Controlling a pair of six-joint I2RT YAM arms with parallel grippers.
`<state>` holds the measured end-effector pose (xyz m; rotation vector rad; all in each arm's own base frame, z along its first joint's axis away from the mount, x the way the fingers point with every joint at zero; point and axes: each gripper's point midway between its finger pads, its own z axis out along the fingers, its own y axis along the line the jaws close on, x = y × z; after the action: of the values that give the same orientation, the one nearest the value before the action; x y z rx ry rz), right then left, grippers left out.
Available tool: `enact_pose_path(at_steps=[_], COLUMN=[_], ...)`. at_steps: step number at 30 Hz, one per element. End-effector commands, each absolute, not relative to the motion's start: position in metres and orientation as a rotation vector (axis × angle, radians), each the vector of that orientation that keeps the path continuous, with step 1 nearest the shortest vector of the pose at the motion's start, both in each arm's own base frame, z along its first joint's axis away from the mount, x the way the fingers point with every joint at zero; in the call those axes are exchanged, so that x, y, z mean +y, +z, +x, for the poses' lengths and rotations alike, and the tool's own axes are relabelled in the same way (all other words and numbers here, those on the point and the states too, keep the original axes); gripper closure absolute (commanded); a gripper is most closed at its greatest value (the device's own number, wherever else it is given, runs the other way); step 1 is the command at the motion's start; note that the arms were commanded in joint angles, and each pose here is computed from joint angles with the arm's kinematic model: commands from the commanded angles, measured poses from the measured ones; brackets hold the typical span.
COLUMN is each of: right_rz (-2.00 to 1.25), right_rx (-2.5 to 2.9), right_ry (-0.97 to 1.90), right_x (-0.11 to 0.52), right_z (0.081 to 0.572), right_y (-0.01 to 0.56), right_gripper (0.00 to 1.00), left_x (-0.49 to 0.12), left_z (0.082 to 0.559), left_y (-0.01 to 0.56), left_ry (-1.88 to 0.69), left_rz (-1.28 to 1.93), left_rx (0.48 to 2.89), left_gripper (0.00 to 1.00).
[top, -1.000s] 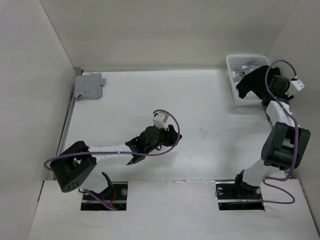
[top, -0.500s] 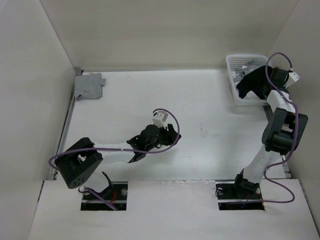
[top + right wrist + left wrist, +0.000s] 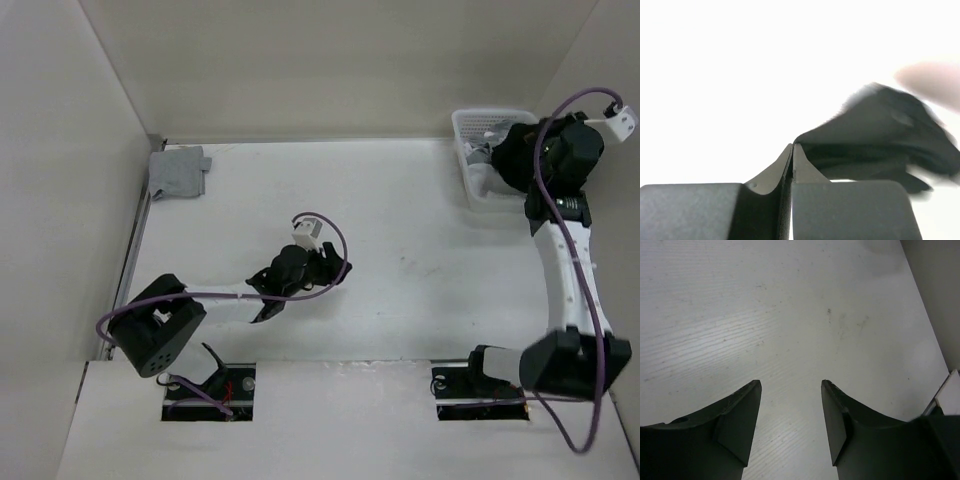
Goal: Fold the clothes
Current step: Grab the tank top from the pile, then move the tank top to the center of the board
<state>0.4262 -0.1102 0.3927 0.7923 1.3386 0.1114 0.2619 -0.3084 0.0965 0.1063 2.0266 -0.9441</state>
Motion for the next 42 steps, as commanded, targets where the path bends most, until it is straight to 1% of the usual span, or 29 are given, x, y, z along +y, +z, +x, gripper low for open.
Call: enact_pose_path(at_steps=[1,3,6,7,9,12,13,15,16,17,20,24,26,29,33,34,35,37,38,40,42], right_rz=[0.518,0.426,0.305,0.244,0.202,0.104,0.094,0.075,0.074,0.075,0.099,0.129,0.163,0.188,0.250,0.274,0.296,0.329,0.341,0.361,0.373], right_rx=[1.015,0.972,0.950,0.954,0.960,0.973,0.979,1.053,1.125,1.141,1.328,1.528,1.578,1.636,1.685,1.684,1.688,1.705,1.713,1.728,1.733], right_ry=[0.345,0.430,0.551,0.610,0.655,0.785,0.798,0.833,0.846,0.849,0.872,0.918,0.897,0.862,0.789,0.777,0.772,0.777,0.771,0.754,0.743], right_x=[-0.022,0.016,0.066,0.092,0.112,0.159,0.164,0.191,0.209,0.213,0.240,0.262,0.259,0.252,0.223,0.212,0.204,0.193,0.188,0.179,0.174], right_z=[0.360,0.335,0.310,0.301,0.296,0.280,0.280,0.294,0.312,0.317,0.380,0.460,0.480,0.495,0.500,0.500,0.498,0.493,0.490,0.481,0.471], right_y=[0.555,0.592,0.624,0.634,0.639,0.642,0.640,0.610,0.574,0.567,0.470,0.369,0.340,0.303,0.265,0.259,0.252,0.239,0.232,0.222,0.218], right_gripper=[1.00,1.00,0.99,0.99,0.99,0.99,0.98,0.96,0.96,0.95,0.95,0.98,0.98,0.98,0.96,0.93,0.87,0.73,0.62,0.50,0.47], left_x=[-0.298,-0.288,-0.270,-0.255,-0.238,-0.209,-0.199,-0.185,-0.174,-0.171,-0.148,-0.137,-0.134,-0.120,-0.113,-0.114,-0.114,-0.110,-0.109,-0.106,-0.108], left_z=[0.274,0.280,0.289,0.296,0.302,0.309,0.310,0.311,0.311,0.311,0.313,0.314,0.312,0.311,0.307,0.305,0.304,0.304,0.305,0.310,0.319], left_y=[0.117,0.120,0.126,0.132,0.137,0.146,0.149,0.152,0.151,0.151,0.141,0.131,0.127,0.118,0.107,0.102,0.096,0.086,0.080,0.072,0.064], left_ry=[-1.006,-1.006,-1.001,-0.993,-0.985,-0.966,-0.954,-0.932,-0.908,-0.903,-0.846,-0.816,-0.794,-0.707,-0.611,-0.583,-0.555,-0.502,-0.482,-0.461,-0.485], left_rz=[0.022,-0.026,-0.103,-0.163,-0.226,-0.323,-0.354,-0.388,-0.414,-0.419,-0.485,-0.523,-0.521,-0.542,-0.536,-0.525,-0.522,-0.535,-0.547,-0.585,-0.651], left_rx=[1.954,1.946,1.926,1.902,1.879,1.854,1.841,1.829,1.825,1.824,1.837,1.867,1.882,1.910,1.962,1.982,1.999,2.028,2.043,2.055,2.060], left_gripper=[0.51,0.51,0.51,0.51,0.51,0.51,0.51,0.51,0.51,0.51,0.51,0.53,0.55,0.56,0.57,0.57,0.57,0.56,0.55,0.53,0.53])
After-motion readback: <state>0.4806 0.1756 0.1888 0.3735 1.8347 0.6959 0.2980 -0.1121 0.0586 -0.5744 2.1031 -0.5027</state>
